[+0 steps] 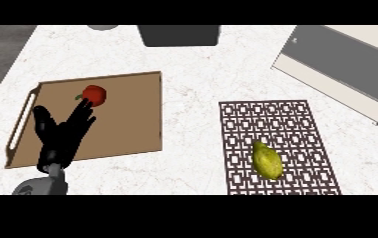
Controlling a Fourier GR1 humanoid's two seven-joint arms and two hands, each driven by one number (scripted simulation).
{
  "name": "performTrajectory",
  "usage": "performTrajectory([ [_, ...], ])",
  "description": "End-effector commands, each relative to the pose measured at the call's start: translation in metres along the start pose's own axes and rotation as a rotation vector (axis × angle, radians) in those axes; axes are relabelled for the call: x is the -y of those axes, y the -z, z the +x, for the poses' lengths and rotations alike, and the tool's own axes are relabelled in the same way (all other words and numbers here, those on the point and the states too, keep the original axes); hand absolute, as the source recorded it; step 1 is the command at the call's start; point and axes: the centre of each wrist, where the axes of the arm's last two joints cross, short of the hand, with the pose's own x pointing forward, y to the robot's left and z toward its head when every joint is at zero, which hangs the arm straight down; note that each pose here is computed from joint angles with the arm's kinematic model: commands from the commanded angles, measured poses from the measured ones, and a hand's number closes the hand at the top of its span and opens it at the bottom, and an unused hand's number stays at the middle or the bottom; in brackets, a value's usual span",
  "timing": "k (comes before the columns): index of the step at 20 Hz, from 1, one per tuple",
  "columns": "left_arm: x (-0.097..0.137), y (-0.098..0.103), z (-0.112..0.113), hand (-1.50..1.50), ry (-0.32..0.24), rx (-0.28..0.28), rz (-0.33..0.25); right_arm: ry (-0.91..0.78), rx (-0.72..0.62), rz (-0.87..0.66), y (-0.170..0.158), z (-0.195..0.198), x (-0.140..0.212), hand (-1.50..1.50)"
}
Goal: Pick the croissant from the placemat and place it in the tiered shelf
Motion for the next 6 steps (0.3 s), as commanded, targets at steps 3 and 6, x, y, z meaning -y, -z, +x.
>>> performTrajectory([
  [3, -0.001, -0.012, -0.013, 0.0, 0.002, -0.035, -0.002, 0.023, -0.013, 0.034, 0.018, 0.012, 0.076, -1.5],
  [6, 0.001, -0.017, -0.023, 0.0, 0.009, -0.021, -0.002, 0.034, 0.004, 0.047, 0.025, -0.018, 0.101, -1.5],
])
